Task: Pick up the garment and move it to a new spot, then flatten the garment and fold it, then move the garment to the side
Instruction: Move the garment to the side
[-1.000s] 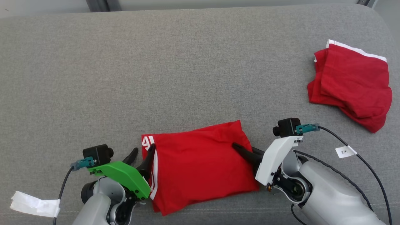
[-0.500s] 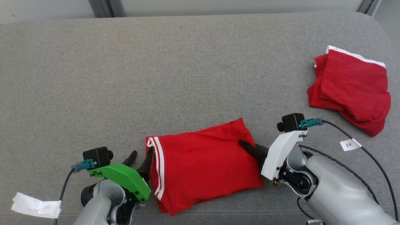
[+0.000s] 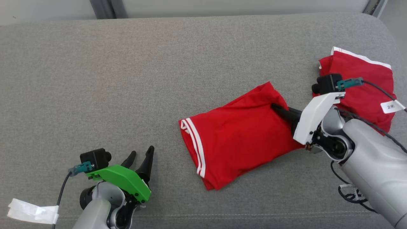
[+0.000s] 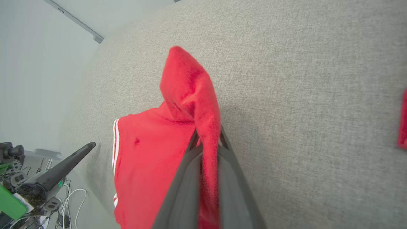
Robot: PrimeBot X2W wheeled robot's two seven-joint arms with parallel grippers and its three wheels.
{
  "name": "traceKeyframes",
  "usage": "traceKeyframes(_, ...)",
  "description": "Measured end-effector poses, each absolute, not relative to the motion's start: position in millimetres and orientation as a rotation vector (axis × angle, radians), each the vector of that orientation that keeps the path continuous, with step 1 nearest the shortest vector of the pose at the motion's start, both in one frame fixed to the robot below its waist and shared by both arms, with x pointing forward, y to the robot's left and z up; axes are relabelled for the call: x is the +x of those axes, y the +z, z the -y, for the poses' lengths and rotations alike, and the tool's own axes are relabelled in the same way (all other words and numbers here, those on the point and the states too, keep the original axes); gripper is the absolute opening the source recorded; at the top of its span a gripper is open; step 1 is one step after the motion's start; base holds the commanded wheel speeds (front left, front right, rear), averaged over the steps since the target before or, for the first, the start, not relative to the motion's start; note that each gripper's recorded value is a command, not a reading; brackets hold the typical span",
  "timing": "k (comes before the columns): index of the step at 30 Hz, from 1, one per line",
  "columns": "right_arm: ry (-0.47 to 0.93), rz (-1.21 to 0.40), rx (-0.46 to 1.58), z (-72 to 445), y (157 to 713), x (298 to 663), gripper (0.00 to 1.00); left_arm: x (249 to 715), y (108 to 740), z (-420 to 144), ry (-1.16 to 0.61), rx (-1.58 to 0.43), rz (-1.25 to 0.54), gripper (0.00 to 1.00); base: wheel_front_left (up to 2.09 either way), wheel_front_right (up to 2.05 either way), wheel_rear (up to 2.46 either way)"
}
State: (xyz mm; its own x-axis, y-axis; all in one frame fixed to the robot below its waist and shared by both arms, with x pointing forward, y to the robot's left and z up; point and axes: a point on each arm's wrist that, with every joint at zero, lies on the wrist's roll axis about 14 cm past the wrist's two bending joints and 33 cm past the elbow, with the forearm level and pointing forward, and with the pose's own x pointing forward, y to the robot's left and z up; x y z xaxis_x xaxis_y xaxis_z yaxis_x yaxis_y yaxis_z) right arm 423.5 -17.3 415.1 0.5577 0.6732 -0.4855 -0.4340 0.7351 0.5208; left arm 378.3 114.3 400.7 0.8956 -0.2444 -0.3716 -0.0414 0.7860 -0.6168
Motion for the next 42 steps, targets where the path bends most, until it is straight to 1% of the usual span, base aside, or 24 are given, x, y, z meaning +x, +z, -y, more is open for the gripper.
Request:
traceKeyframes(3, 0.653, -0.708, 0.314, 30.1, 420.7, 438.2, 0.00, 380.3, 401.0, -117.1, -0.105, -0.665, -0.447, 1.00, 0.00, 0.00, 0.00)
traceKeyframes(8, 0.626, -0.644, 0.297, 43.5, 442.4, 464.3, 0.00, 382.2, 400.1, -115.8, -0.108, -0.666, -0.448, 1.00, 0.00, 0.00, 0.00)
traceKeyframes(14, 0.565, -0.591, 0.279, 69.6, 460.6, 484.6, 0.00, 384.4, 402.8, -112.4, -0.115, -0.669, -0.442, 1.00, 0.00, 0.00, 0.00)
traceKeyframes(21, 0.444, -0.581, 0.288, 112.7, 462.7, 496.4, 0.00, 384.3, 404.3, -101.2, -0.138, -0.682, -0.441, 1.00, 0.00, 0.00, 0.00)
traceKeyframes(26, 0.371, -0.535, 0.319, 135.6, 470.3, 505.5, 0.00, 380.2, 400.0, -90.9, -0.156, -0.683, -0.462, 1.00, 0.00, 0.00, 0.00)
traceKeyframes(30, 0.321, -0.491, 0.332, 154.1, 477.0, 511.7, 0.00, 382.4, 404.5, -86.0, -0.172, -0.652, -0.437, 1.00, 0.00, 0.00, 0.00)
traceKeyframes(33, 0.276, -0.444, 0.336, 167.6, 484.4, 517.2, 0.00, 385.4, 409.4, -90.4, -0.171, -0.604, -0.403, 1.00, 0.00, 0.00, 0.00)
traceKeyframes(37, 0.232, -0.421, 0.353, 180.4, 487.7, 518.2, 0.00, 387.4, 415.4, -95.4, -0.176, -0.552, -0.373, 1.00, 0.00, 0.00, 0.00)
traceKeyframes(42, 0.192, -0.390, 0.393, 190.7, 490.7, 518.7, 0.00, 382.9, 414.0, -99.9, -0.148, -0.550, -0.365, 1.00, 0.00, 0.00, 0.00)
